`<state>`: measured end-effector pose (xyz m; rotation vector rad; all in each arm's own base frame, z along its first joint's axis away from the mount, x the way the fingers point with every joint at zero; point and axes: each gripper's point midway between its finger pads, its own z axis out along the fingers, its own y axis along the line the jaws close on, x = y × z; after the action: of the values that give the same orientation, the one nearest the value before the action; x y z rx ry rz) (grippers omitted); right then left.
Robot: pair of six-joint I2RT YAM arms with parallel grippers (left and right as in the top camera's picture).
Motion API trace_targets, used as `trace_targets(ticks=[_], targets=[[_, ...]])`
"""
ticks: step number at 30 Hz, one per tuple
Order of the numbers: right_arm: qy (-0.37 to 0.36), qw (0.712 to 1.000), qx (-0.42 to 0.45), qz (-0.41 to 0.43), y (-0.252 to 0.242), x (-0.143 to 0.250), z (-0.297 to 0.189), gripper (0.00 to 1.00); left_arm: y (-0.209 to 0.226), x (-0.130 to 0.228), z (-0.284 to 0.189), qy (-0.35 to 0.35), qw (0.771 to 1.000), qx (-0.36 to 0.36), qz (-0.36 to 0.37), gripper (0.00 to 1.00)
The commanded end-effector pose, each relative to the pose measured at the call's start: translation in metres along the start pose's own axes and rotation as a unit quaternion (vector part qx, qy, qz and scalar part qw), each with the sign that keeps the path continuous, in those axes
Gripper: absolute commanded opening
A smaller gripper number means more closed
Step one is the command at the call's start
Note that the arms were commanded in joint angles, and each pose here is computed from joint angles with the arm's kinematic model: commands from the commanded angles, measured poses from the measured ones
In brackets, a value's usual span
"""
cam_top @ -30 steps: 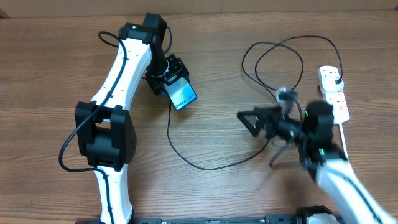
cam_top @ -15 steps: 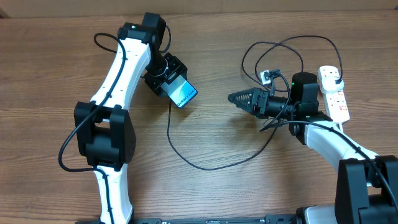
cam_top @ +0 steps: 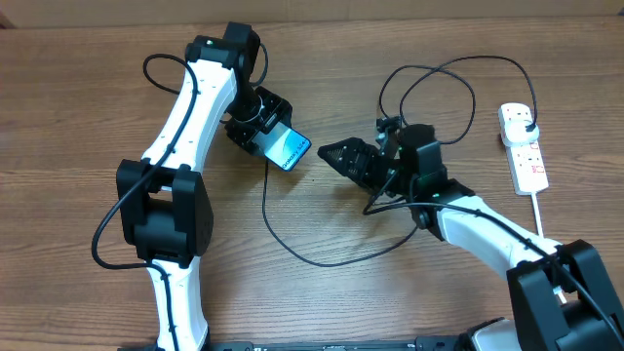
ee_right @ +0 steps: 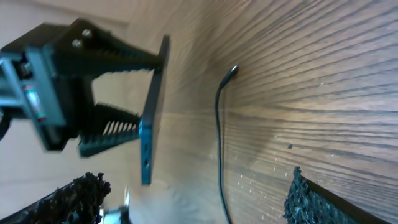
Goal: Plug charger to phone and switch on socket
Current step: 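Move the right gripper toward the smartphone held by the left gripper, then close the right gripper on the smartphone's side edge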
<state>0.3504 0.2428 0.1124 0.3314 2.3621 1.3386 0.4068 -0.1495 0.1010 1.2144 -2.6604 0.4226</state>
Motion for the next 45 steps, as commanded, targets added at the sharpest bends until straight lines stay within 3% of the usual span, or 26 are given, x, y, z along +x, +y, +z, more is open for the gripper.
trace_targets(ticks=[1, 10, 19, 34, 45], targets=[[-0.042, 0.999, 0.014, 0.019, 0.004, -0.014, 0.003, 0.96, -0.013, 0.016, -0.004, 0.016, 1.0, 0.018, 0.002, 0.33], [-0.043, 0.999, 0.002, 0.023, 0.011, -0.013, 0.005, 0.91, -0.024, 0.052, 0.008, 0.027, 0.999, 0.008, 0.018, 0.36], [-0.034, 0.998, 0.027, 0.044, 0.005, 0.001, 0.011, 0.67, -0.033, 0.073, 0.016, 0.029, 0.999, 0.009, 0.03, 0.38], [-0.067, 0.994, 0.043, 0.076, 0.005, 0.002, 0.016, 0.4, -0.036, 0.078, 0.016, 0.041, 0.999, 0.015, 0.026, 0.39], [-0.061, 0.995, 0.032, 0.073, 0.01, 0.003, 0.017, 0.37, -0.037, 0.08, 0.015, 0.048, 0.998, 0.018, 0.027, 0.41]])
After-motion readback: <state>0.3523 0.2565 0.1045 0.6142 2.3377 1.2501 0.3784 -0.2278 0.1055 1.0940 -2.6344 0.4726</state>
